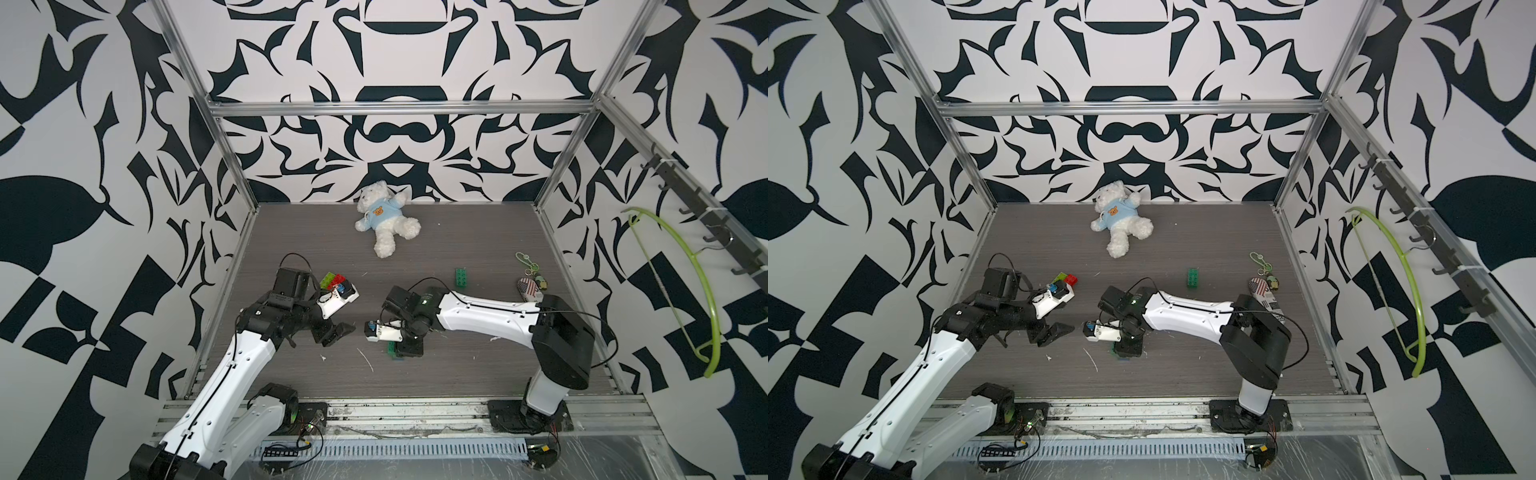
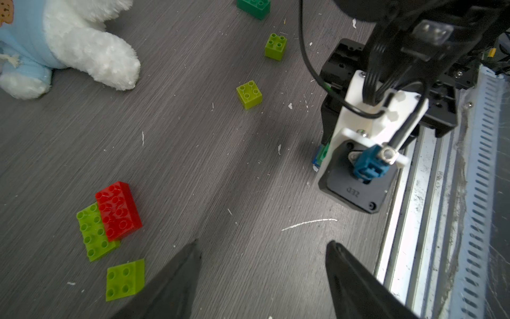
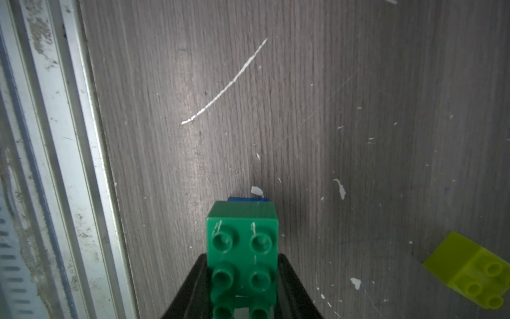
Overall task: Assemble a carrot with lego
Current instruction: Assemble the lego brick with the lego brick.
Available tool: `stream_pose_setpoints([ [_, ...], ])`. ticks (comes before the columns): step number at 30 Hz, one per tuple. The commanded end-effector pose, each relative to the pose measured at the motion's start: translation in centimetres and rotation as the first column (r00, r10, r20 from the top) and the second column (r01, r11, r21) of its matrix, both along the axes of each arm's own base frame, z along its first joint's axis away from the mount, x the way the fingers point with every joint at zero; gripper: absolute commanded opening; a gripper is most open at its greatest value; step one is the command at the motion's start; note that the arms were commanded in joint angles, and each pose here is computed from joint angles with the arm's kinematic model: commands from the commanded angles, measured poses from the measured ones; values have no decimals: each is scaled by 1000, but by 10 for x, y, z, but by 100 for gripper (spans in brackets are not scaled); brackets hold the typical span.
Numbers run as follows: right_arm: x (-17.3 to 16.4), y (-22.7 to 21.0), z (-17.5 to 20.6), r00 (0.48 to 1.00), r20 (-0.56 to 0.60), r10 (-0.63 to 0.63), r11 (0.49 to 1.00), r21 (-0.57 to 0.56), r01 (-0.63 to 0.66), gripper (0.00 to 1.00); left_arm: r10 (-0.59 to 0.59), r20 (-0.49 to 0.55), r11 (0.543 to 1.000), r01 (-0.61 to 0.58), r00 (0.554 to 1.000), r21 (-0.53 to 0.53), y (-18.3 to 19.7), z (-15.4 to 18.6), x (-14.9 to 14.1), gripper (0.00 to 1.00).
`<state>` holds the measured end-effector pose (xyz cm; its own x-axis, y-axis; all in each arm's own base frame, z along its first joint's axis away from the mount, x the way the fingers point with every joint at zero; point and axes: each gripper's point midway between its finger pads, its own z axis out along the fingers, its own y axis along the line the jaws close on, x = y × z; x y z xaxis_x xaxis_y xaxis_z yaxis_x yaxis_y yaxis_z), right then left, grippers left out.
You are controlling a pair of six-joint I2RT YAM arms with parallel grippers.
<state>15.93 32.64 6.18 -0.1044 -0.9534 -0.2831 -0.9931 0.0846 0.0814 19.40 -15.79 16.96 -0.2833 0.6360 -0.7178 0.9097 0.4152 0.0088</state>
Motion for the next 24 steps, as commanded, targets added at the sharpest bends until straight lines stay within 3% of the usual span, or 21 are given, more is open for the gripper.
stream_pose_setpoints([
  [1,-3,-9,-7,999,-21,-30,997,-68,28,34,-3,0,1000,3,1000,-7,-1,-2,-3,79],
  [12,4,1,17,999,12,-38,999,-15,38,34,1,-1,1000,-1,1000,-4,-1,-2,-1,79],
  [24,5,6,16,998,9,-67,998,21,67,34,6,-2,1000,-6,1000,-2,0,-3,-1,79],
])
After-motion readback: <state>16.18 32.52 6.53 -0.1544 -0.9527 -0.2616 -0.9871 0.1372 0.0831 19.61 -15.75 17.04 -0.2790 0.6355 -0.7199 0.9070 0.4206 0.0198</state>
